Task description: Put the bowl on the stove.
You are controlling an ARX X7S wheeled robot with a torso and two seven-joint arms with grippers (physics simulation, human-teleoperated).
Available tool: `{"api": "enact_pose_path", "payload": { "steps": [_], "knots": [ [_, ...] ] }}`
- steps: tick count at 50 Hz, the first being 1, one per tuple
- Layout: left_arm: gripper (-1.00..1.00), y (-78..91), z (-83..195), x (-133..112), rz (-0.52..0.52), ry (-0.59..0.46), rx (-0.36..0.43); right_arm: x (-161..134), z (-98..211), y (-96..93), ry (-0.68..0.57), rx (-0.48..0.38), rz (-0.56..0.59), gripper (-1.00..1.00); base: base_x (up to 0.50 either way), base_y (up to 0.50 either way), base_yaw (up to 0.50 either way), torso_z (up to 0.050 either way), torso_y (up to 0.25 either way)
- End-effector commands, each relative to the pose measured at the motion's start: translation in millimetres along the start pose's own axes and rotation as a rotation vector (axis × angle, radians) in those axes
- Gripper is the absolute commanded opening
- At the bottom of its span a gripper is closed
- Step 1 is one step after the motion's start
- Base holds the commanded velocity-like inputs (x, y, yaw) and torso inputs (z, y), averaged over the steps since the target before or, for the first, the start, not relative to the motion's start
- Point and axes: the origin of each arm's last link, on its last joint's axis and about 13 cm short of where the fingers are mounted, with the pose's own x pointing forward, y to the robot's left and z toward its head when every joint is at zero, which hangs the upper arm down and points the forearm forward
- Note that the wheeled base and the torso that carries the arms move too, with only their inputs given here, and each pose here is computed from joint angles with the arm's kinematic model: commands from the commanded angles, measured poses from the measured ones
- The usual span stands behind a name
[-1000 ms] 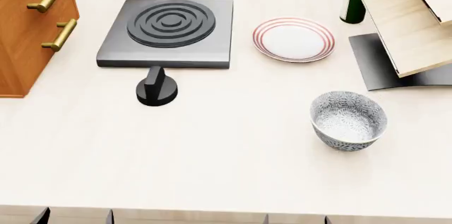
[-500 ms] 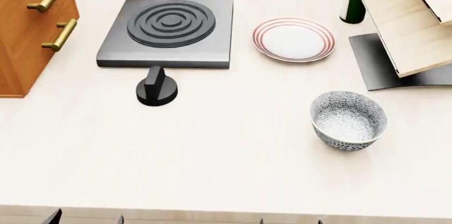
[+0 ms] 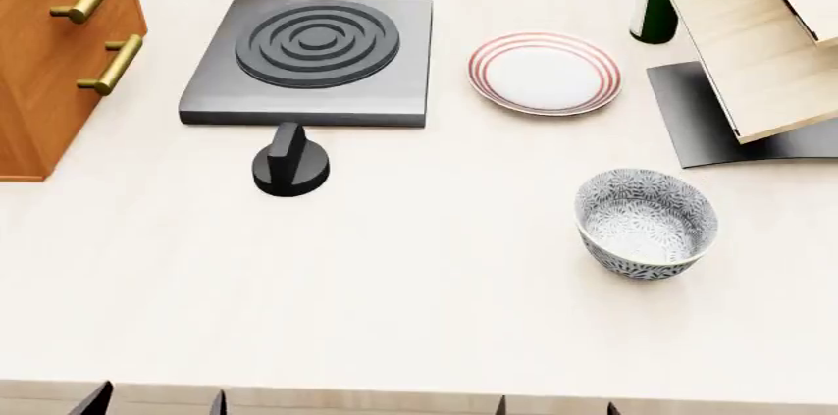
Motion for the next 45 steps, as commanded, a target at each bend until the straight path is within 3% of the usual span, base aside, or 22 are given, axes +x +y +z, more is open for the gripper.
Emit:
{"api": "enact_pose_path", "payload": {
  "steps": [1, 4, 7, 12, 14, 15, 17, 18, 19, 22, 24, 25, 27, 31, 37, 45],
  "knots": [
    [1.00, 4.9, 16.7, 4.7, 0.011, -0.038, 0.000, 3.2, 32.3, -13.0, -0.053, 0.008, -0.052, 1.00, 0.00, 0.00, 0.00, 0.000, 0.000],
    [1.00, 7.8, 35.2, 7.0, 0.018, -0.090, 0.002, 2.0, 54.9, -19.6, -0.090, 0.002, -0.038, 1.00, 0.00, 0.00, 0.00, 0.000, 0.000],
    [1.00, 10.1, 63.1, 7.2, 0.013, -0.179, 0.003, -5.0, 99.1, -38.7, -0.193, -0.096, -0.036, 1.00, 0.00, 0.00, 0.00, 0.000, 0.000],
    [1.00, 12.5, 92.4, 4.6, 0.042, -0.289, -0.003, -18.6, 138.7, -71.2, -0.254, -0.160, -0.122, 1.00, 0.00, 0.00, 0.00, 0.000, 0.000],
    [1.00, 13.8, 111.6, 1.0, 0.016, -0.410, -0.058, -28.2, 149.6, -87.1, -0.261, -0.124, -0.157, 1.00, 0.00, 0.00, 0.00, 0.000, 0.000],
    [1.00, 14.5, 120.6, -2.5, -0.012, -0.496, -0.082, -33.2, 153.2, -95.7, -0.267, -0.155, -0.188, 1.00, 0.00, 0.00, 0.00, 0.000, 0.000],
    [1.00, 16.4, 135.7, -14.8, -0.087, -0.707, -0.112, -46.3, 157.9, -114.0, -0.257, -0.098, -0.222, 1.00, 0.00, 0.00, 0.00, 0.000, 0.000],
    [1.00, 17.3, 138.2, -17.9, -0.095, -0.744, -0.107, -51.3, 158.9, -119.9, -0.254, -0.068, -0.222, 1.00, 0.00, 0.00, 0.00, 0.000, 0.000],
    [1.00, 19.6, 148.4, -22.8, -0.047, -0.851, -0.136, -60.6, 159.7, -132.4, -0.236, -0.043, -0.252, 1.00, 0.00, 0.00, 0.00, 0.000, 0.000],
    [1.00, 19.4, 163.8, -35.0, -0.058, -0.975, -0.152, -80.8, 163.2, -155.0, -0.221, -0.036, -0.298, 1.00, 0.00, 0.00, 0.00, 0.000, 0.000],
    [1.00, 19.7, 170.2, -39.6, -0.062, -1.007, -0.169, -91.6, 165.2, -164.2, -0.227, -0.029, -0.288, 1.00, 0.00, 0.00, 0.00, 0.000, 0.000],
    [1.00, 20.2, 176.3, -44.0, -0.048, -1.047, -0.167, -104.5, 167.6, -169.7, -0.222, -0.017, -0.221, 1.00, 0.00, 0.00, 0.00, 0.000, 0.000],
    [1.00, 20.4, 181.1, -47.0, -0.039, -1.071, -0.170, -113.4, 167.8, -174.4, -0.202, -0.109, -0.226, 1.00, 0.00, 0.00, 0.00, 0.000, 0.000],
    [1.00, 22.6, 196.6, -56.1, -0.025, -1.135, -0.173, -140.2, 171.6, -185.2, -0.166, -0.135, -0.093, 1.00, 0.00, 0.00, 0.00, 0.000, 0.000],
    [1.00, 23.4, 204.8, -60.8, -0.022, -1.175, -0.177, -160.6, 174.6, -194.7, -0.151, -0.110, -0.092, 1.00, 0.00, 0.00, 0.00, 0.000, 0.000],
    [1.00, 24.7, 200.1, -56.9, -0.011, -1.163, -0.189, -164.6, 166.6, -197.9, -0.148, -0.094, -0.121, 1.00, 0.00, 0.00, 0.00, 0.000, 0.000]
  ]
}}
